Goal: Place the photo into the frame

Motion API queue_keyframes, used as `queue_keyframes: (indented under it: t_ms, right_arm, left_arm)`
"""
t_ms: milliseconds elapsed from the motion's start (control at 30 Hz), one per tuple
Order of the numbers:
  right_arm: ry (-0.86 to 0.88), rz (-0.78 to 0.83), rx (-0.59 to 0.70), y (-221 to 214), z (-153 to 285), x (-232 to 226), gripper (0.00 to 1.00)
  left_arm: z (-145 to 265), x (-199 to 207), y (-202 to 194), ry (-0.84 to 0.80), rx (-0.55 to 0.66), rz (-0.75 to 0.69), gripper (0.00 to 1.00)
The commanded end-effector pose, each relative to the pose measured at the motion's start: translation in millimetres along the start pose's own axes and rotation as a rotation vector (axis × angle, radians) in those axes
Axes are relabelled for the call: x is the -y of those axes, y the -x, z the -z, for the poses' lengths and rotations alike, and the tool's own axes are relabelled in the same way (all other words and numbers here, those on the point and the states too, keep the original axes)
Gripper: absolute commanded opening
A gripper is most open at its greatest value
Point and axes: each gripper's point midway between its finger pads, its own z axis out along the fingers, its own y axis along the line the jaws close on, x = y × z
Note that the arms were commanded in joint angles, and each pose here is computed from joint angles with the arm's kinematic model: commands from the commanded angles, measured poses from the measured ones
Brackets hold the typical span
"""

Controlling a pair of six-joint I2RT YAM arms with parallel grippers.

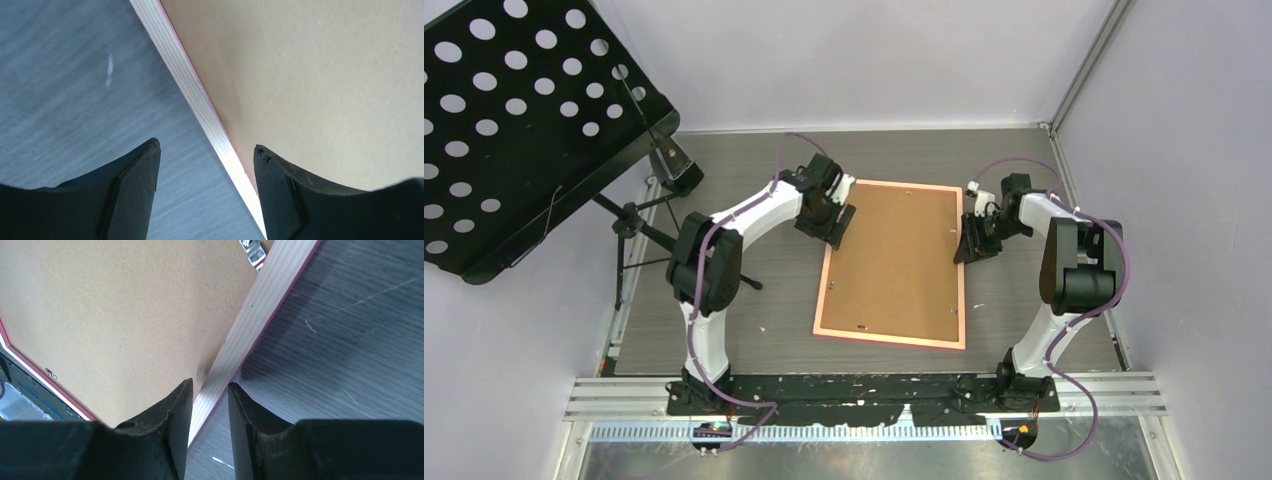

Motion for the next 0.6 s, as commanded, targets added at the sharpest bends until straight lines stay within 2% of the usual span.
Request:
queue_keyframes:
  t_ms: [0, 300, 567]
  right_arm:
    - [0.029, 0.032, 0.084, 19, 7, -12, 0.40]
    - [0.041, 0.026, 0.115, 27, 8, -15, 0.42]
    - [0.012, 0.018, 0.118, 29, 14, -14, 0.43]
  left_arm:
    - [19, 20, -18, -0.102, -0.006, 0.006, 0.68]
    - [24, 39, -71, -0.204, -0.077, 0.029, 0.67]
    - [27, 52, -81, -0.207, -0.078, 0.011, 0.67]
